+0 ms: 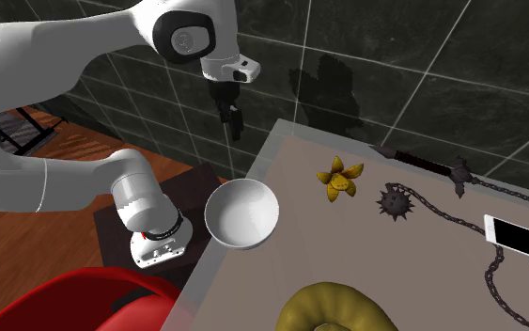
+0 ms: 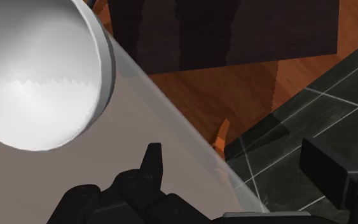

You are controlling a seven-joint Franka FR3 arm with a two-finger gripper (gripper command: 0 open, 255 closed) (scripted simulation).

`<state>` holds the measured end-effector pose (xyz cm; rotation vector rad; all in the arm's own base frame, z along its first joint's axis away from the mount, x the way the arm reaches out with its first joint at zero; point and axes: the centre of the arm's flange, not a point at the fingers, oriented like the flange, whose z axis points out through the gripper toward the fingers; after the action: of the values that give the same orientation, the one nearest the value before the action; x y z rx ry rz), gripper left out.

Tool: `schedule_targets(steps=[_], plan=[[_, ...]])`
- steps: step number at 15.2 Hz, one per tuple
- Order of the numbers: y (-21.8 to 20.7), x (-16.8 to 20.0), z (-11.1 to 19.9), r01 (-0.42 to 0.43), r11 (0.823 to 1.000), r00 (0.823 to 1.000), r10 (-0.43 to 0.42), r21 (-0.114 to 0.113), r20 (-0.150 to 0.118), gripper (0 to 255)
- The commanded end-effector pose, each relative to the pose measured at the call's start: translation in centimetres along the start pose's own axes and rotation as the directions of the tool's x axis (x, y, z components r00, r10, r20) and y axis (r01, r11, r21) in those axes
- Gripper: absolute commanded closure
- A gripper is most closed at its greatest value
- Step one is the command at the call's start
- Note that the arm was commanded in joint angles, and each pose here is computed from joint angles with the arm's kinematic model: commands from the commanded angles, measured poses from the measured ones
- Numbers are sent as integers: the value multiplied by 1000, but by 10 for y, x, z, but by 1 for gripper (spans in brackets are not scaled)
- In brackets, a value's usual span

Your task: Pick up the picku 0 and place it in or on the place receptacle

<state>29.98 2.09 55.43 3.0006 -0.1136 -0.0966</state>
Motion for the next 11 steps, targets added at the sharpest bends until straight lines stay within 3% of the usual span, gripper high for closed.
schedule_targets(steps=[1, 11], plan=[[0, 0, 0, 0, 1000, 1000, 0, 0, 0, 0], [90, 88, 26, 10, 1000, 1000, -10, -6, -27, 0]])
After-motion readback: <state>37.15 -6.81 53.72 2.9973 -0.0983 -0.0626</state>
